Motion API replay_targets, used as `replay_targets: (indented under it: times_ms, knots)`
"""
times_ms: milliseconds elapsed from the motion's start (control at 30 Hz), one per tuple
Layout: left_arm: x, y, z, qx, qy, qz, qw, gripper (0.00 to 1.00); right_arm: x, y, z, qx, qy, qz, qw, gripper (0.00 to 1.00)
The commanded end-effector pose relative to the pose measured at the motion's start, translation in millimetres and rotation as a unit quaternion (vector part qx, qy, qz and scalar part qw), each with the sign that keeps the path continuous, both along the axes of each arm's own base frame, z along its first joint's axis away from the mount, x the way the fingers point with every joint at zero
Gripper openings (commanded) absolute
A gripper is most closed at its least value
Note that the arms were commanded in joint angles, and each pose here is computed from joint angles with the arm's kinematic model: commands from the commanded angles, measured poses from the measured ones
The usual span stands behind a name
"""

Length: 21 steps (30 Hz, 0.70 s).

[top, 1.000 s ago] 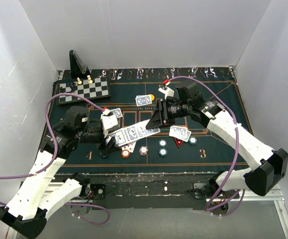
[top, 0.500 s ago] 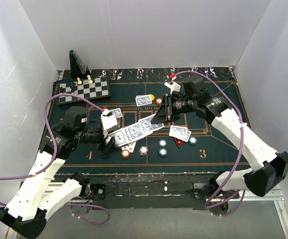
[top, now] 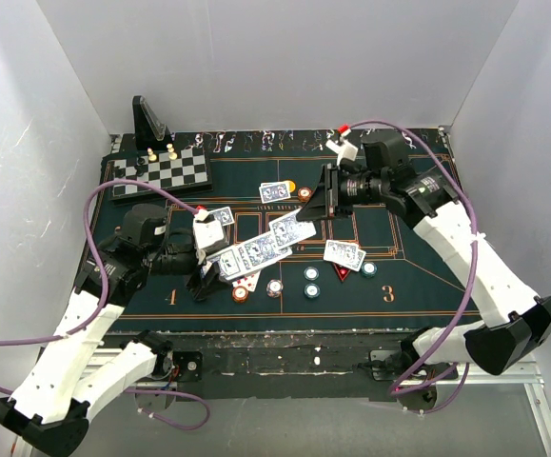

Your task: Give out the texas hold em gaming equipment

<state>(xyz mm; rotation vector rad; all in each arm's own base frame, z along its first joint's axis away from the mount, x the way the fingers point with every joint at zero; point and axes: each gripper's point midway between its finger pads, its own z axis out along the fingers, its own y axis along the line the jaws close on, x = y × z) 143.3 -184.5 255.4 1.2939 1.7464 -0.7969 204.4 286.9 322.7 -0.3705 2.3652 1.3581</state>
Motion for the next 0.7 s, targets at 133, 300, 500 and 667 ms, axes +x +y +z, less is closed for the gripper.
replay_targets:
  times_ms: [133,300,500,667]
  knots:
    - [-7,-1,5,-0.015,0.001,-0.009,1.000,0.00,60,-16,35,-0.005,-0.078,-0.069,0.995,0.14]
    - [-9,-1,6,-0.015,0.004,-0.007,1.000,0.00,91,-13,10,-0.037,-0.063,-0.086,0.994,0.01]
    - [-11,0,8,-0.020,0.003,-0.007,1.000,0.00,124,-10,-28,-0.094,-0.048,-0.101,0.989,0.01]
    - [-15,-1,9,-0.026,0.004,-0.011,1.000,0.00,152,-18,-63,-0.183,-0.051,-0.132,0.973,0.01]
